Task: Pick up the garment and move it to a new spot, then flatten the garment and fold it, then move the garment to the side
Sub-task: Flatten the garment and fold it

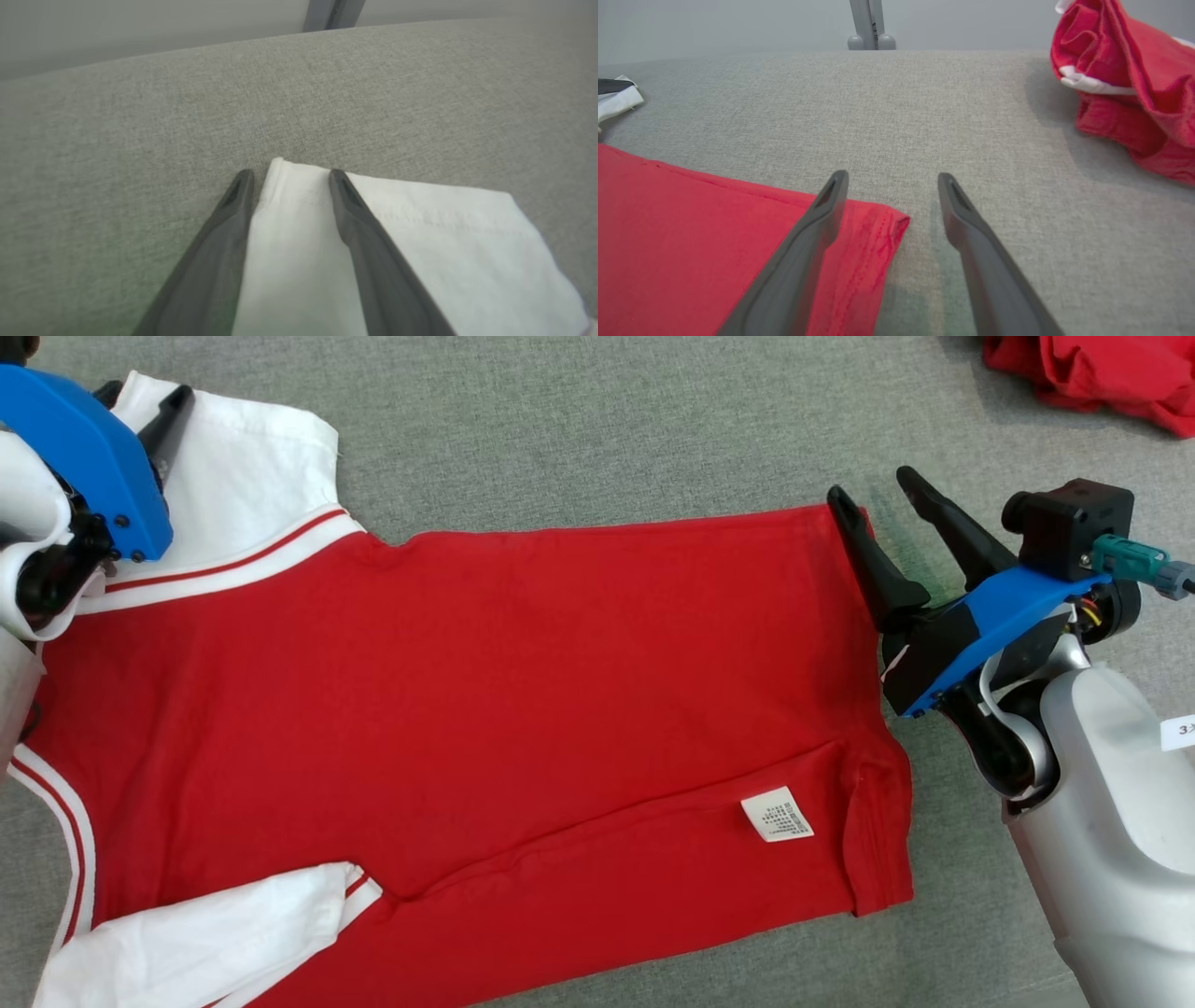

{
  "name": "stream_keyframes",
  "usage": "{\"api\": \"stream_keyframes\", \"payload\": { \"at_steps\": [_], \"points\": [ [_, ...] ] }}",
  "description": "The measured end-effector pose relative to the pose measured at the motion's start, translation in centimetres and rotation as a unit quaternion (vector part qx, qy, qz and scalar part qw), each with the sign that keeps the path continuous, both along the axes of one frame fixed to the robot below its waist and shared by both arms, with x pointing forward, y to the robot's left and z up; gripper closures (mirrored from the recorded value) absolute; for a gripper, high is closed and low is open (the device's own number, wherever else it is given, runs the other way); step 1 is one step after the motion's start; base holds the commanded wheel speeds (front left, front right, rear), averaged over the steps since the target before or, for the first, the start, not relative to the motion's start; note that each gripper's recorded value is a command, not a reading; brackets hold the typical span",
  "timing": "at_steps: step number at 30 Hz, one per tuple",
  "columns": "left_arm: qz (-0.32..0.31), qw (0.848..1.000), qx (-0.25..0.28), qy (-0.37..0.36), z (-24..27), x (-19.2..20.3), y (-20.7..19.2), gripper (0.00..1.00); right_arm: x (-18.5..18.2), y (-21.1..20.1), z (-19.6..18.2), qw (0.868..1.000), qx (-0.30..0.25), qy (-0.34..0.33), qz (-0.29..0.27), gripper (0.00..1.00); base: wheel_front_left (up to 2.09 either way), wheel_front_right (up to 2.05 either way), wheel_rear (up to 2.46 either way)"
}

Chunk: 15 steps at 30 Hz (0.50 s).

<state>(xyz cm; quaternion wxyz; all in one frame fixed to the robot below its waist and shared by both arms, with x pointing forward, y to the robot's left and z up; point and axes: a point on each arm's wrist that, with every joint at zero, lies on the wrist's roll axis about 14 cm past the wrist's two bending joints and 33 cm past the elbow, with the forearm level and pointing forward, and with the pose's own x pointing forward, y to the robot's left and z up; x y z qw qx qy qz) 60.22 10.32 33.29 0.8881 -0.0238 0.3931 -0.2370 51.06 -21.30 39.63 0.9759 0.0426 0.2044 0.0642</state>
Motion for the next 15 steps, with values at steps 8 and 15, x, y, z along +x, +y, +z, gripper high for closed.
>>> {"api": "stream_keyframes", "payload": {
  "at_steps": [8,15],
  "points": [
    [0.000,1.000,-0.005,-0.024,1.4,0.0,-0.1,1.00,-0.4,0.3,0.3,1.000,0.006,0.014,0.010,0.00,0.00,0.00,0.00],
    [0.002,0.999,-0.008,-0.046,2.7,-0.3,0.4,1.00,-0.6,0.7,0.2,0.999,0.013,0.038,0.021,0.00,0.00,0.00,0.00]
  ]
}}
